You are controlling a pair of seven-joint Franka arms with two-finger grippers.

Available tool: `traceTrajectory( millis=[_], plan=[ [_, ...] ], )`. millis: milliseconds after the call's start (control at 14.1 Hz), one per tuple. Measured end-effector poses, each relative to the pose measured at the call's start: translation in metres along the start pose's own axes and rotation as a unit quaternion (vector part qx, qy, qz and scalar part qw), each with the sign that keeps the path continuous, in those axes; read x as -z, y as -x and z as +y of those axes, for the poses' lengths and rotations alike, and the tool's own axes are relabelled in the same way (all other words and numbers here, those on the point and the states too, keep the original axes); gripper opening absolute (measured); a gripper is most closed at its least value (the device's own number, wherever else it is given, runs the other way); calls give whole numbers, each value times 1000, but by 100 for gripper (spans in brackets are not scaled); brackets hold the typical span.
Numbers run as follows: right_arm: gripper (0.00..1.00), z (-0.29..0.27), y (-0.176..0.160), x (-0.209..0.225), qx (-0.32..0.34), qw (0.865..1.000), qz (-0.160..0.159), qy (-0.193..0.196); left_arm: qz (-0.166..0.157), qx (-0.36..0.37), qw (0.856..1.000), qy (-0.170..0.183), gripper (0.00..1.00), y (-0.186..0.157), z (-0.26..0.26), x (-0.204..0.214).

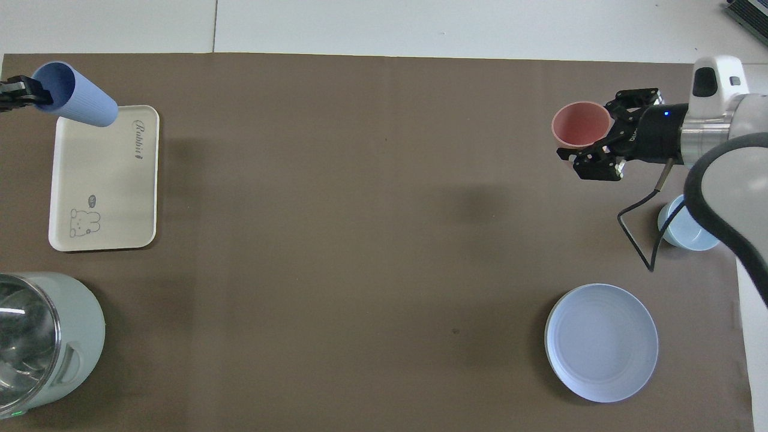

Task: Place cup on tray
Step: 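Pull the blue cup toward the tray with the left gripper while the right gripper withdraws, then lower the blue cup onto the cream tray with the left gripper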

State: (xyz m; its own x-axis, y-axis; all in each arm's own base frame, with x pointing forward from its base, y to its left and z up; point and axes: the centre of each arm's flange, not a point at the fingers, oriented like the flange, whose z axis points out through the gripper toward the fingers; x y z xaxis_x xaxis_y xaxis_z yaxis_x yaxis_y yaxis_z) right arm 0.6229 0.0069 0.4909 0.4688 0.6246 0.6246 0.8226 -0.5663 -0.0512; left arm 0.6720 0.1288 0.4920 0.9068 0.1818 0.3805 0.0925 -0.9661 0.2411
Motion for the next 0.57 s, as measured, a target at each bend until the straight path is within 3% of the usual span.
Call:
traceTrajectory(
  millis=[213, 567],
  plan=[
    [85, 32, 45, -18, -2, 999, 46, -3, -1, -3, 1000, -9, 7, 17, -11, -24],
    [85, 54, 86, -66, 21, 994, 106, 8, -11, -28, 999, -31, 7, 45, -68, -60]
  ],
)
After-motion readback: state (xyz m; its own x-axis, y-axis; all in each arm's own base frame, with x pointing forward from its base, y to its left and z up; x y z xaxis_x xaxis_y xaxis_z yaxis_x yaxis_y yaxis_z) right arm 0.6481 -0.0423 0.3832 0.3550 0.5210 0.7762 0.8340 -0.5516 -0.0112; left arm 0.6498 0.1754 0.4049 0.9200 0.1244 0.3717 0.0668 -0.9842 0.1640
